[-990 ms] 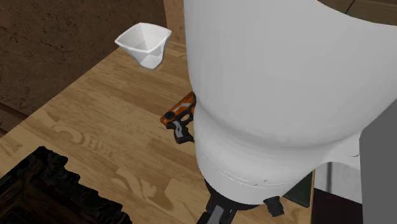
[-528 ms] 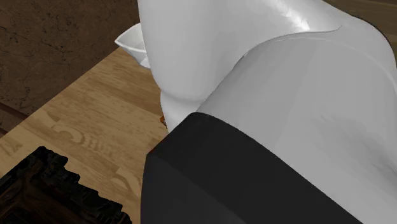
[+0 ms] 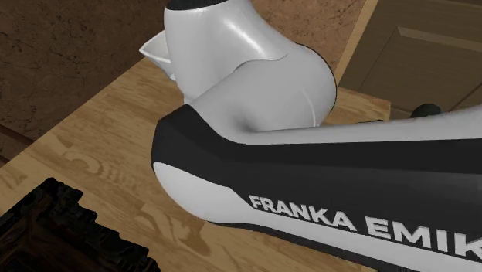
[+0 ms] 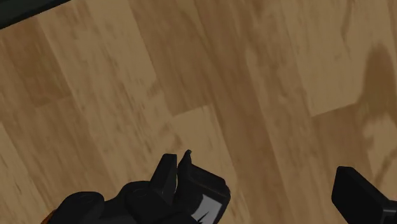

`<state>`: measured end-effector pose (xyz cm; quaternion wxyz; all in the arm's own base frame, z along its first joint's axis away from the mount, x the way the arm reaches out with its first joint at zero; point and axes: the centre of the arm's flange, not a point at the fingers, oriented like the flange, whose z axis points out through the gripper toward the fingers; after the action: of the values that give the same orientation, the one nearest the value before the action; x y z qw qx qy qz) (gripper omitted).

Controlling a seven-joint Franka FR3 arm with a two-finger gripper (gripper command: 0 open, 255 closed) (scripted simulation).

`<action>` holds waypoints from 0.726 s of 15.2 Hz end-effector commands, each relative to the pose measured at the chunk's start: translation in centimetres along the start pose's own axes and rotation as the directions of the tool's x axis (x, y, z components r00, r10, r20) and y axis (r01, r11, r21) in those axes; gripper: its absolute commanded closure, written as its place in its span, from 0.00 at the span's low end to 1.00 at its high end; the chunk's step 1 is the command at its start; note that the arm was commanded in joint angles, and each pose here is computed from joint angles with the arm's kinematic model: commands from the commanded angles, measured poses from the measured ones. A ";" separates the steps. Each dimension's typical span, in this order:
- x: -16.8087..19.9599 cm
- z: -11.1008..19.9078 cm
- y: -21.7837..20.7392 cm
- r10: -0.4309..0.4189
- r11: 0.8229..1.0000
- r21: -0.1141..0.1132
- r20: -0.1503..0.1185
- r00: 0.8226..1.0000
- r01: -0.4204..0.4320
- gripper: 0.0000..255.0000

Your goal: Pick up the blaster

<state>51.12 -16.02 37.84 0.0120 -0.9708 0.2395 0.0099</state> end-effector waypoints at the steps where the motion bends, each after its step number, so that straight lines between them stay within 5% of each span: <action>1: 2.3 1.3 0.9 0.036 0.999 -0.004 -0.009 0.999 -0.036 0.00; 6: 7.3 4.2 3.4 0.124 0.992 -0.010 -0.029 0.992 -0.124 0.00; 11: 7.4 6.4 3.4 0.125 0.992 -0.010 -0.029 0.992 -0.125 0.00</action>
<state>56.08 -22.25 31.79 0.0021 -0.9540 0.2997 -0.0016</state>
